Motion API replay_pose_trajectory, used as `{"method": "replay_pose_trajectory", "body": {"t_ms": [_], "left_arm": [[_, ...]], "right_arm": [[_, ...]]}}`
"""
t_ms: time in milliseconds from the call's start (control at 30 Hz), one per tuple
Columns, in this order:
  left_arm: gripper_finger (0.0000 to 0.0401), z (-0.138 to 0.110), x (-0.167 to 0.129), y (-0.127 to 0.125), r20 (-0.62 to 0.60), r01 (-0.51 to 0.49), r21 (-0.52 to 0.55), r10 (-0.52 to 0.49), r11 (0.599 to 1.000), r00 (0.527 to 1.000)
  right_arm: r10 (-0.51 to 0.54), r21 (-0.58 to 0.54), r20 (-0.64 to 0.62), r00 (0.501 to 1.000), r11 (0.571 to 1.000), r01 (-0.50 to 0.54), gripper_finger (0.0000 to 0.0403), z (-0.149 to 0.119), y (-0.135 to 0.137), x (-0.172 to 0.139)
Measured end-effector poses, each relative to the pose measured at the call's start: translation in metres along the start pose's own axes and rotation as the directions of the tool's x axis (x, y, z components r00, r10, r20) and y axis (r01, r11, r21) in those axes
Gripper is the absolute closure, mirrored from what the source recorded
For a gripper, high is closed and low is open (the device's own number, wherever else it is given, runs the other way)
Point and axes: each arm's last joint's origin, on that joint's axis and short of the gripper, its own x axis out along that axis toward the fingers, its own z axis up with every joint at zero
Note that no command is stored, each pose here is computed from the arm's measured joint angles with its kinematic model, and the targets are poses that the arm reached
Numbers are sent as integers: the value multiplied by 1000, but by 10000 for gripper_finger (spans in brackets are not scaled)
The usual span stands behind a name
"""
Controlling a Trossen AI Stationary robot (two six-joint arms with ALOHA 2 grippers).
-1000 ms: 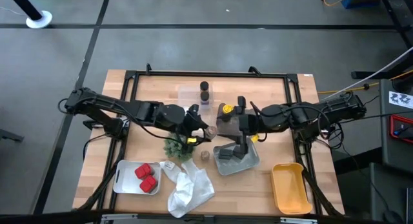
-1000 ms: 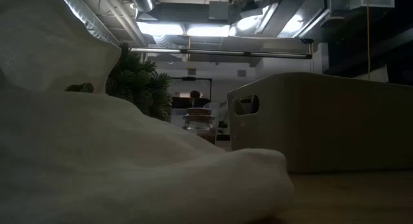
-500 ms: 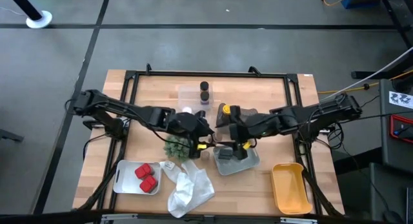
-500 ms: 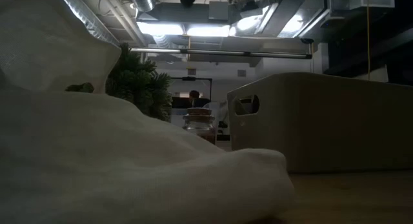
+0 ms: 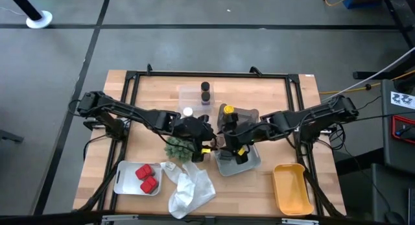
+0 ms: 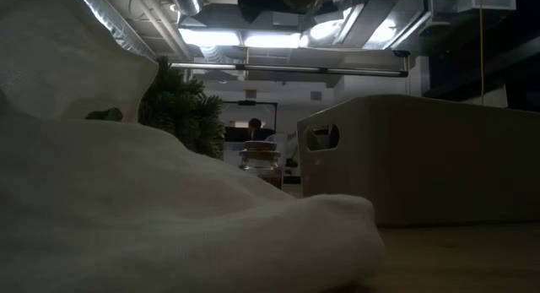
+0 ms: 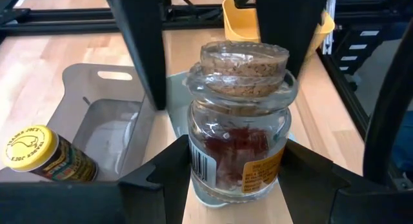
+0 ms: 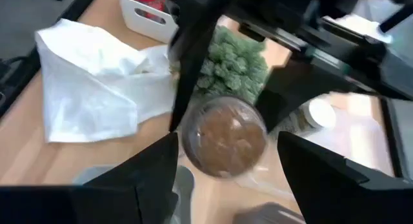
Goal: Sort spices by type
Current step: Put the top brown seasoning bottle into the yellow bin
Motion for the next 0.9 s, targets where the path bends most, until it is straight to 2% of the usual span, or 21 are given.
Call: {"method": "replay_pose_trajectory", "body": {"t_ms": [167,433,733,900], "left_arm": [[215,0,0,-2,-2,5,4,-5,1000,1000],[215,-2,0,-4,-18,21,4,-21,1000,1000],[213,-2,0,-4,-22,22,17,-21,1000,1000],[211,-3,0,-4,-27,24,16,-24,1000,999]], "right_arm": [[35,0,3,999,999,-35,139,1,3,10],[33,5,31,999,999,-33,143,4,3,13],[43,13,31,999,999,-44,220,4,4,13],[41,32,31,999,999,-42,220,4,4,13]]}}
